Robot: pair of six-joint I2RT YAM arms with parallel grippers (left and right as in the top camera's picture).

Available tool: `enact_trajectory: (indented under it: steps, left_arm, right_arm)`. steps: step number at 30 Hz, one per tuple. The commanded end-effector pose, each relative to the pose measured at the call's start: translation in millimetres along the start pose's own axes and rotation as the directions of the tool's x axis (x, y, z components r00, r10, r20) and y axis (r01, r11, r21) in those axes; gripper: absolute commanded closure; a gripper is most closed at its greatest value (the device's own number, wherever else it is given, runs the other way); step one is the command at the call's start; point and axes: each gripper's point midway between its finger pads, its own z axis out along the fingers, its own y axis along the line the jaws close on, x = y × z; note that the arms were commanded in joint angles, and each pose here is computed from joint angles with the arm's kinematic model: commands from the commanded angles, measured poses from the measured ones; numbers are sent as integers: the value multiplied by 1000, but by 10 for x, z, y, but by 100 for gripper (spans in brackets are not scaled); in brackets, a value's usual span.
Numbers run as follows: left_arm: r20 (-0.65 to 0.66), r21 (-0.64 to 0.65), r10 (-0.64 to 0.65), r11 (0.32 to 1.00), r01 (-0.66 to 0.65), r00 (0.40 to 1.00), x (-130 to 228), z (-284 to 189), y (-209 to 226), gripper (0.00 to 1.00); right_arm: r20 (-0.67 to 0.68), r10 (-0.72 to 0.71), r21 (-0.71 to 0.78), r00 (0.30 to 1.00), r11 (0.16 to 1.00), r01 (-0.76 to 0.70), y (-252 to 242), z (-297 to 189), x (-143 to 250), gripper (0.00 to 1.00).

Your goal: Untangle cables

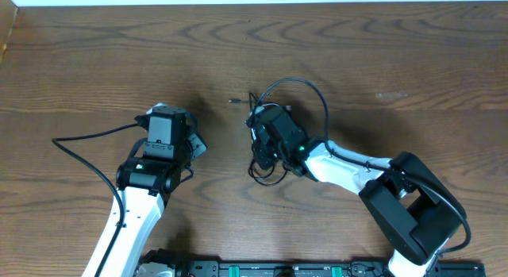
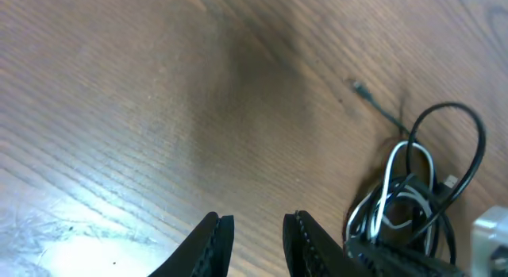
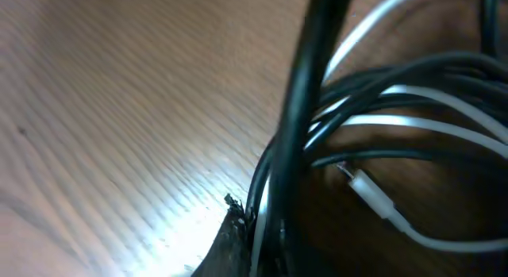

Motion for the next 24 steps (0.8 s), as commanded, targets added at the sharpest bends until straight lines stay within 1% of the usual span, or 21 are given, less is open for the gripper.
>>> enact_trajectory:
  steps: [1, 2, 3, 5, 7, 9, 13, 14, 16, 17, 18, 20, 24]
  left_arm:
    - [-51, 37, -12, 999, 14, 999, 84, 1, -54, 72]
    - [-82, 74, -9, 997, 15, 997, 132, -6, -120, 78]
    - [-129, 152, 29, 988, -9, 991, 213, -30, -257, 85]
    - [-166, 288, 134, 954, -82, 977, 305, -95, -480, 86]
    - [-182, 444, 238, 885, -136, 954, 399, -210, -730, 86]
    - [-189, 514, 271, 846, -140, 944, 440, -281, -845, 86]
    - [-192, 529, 281, 837, -142, 940, 466, -300, -878, 86]
    - [-193, 532, 287, 834, -146, 938, 484, -306, -892, 85]
    - [-194, 540, 301, 827, -155, 934, 523, -318, -922, 85]
    - [-191, 547, 308, 822, -160, 932, 537, -326, -945, 85]
    - [-186, 554, 316, 816, -166, 930, 547, -335, -971, 84]
    - [-175, 567, 329, 804, -178, 928, 563, -351, -1017, 84]
    - [-164, 583, 347, 789, -193, 923, 594, -373, -1077, 84]
  right_arm:
    - [105, 52, -129, 993, 991, -39, 349, -476, -595, 99]
    - [119, 62, -137, 991, 990, -46, 377, -586, -679, 99]
    - [161, 88, -147, 983, 987, -65, 421, -884, -882, 99]
    - [203, 131, -163, 970, 982, -98, 457, -1145, -1026, 99]
    - [225, 206, -185, 952, 969, -166, 469, -1352, -1096, 99]
    - [235, 280, -198, 931, 951, -236, 426, -1496, -1137, 99]
    - [231, 386, -210, 893, 916, -341, 309, -1548, -1171, 98]
    - [224, 406, -208, 886, 908, -363, 280, -1539, -1159, 94]
    - [220, 417, -207, 882, 903, -376, 260, -1528, -1155, 92]
    - [218, 422, -208, 880, 901, -381, 262, -1528, -1155, 87]
    - [219, 422, -208, 880, 901, -381, 261, -1529, -1156, 89]
    - [217, 423, -208, 880, 901, -381, 262, -1527, -1152, 99]
    - [217, 423, -206, 880, 901, -382, 258, -1527, -1149, 99]
